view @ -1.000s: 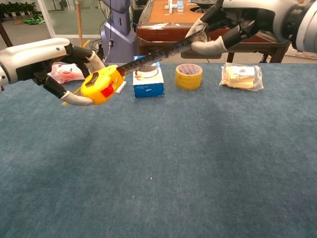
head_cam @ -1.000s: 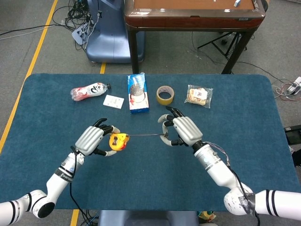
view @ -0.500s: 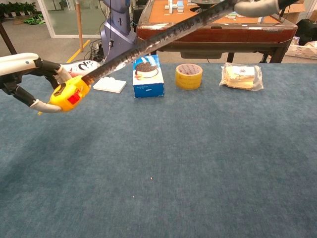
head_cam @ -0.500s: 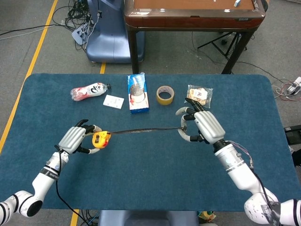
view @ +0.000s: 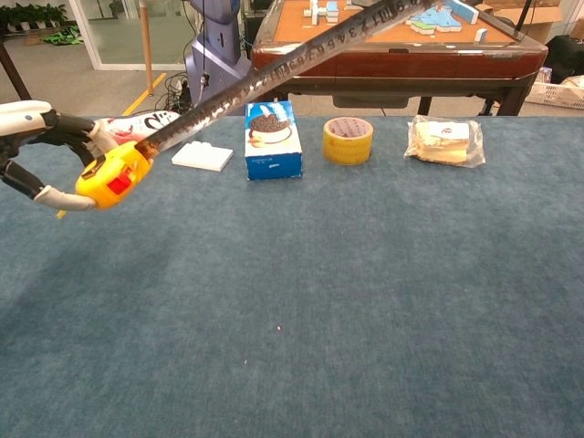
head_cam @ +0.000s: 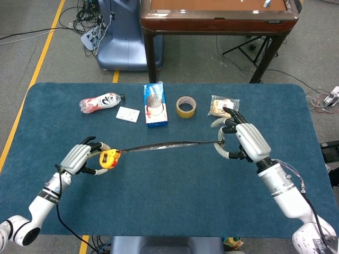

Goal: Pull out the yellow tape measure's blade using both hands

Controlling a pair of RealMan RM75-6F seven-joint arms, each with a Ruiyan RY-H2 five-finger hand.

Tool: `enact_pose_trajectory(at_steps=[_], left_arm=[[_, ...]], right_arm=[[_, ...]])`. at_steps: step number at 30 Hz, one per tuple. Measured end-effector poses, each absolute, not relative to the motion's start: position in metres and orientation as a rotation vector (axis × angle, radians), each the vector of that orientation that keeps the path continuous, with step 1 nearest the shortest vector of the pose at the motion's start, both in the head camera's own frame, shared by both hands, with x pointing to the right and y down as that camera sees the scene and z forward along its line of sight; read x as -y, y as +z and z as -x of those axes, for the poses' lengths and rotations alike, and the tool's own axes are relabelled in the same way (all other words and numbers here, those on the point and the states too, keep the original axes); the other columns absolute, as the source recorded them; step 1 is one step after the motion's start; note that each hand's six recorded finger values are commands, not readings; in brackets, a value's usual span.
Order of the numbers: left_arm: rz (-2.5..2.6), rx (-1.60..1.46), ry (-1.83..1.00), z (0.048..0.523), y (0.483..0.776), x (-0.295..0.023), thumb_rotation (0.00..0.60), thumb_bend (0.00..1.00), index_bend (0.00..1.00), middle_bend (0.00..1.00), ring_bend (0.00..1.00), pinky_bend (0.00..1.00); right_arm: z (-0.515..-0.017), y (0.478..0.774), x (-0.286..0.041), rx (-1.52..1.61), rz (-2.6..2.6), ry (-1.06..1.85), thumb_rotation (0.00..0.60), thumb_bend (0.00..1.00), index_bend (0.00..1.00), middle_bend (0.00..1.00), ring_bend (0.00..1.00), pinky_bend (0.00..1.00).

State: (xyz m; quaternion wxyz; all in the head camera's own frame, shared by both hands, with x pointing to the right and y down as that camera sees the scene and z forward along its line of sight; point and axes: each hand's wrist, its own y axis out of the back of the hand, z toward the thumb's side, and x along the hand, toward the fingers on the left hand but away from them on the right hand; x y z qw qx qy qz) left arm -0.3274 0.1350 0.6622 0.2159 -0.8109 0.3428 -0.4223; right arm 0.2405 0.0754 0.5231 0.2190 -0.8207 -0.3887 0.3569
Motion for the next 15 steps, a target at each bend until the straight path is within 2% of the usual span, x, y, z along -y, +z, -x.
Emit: enact_pose_trajectory(at_steps=[15], left_arm=[[2.406,-0.922,-1.098,0.310,0.655,-0.142,0.600,0.17,0.52,0.53,0.34,0.08]], right_arm=[[-0.237,0.524,-0.081,1.040,2.356,0.958,0.600,0.59,0.76,0.33,0.05,0.00]])
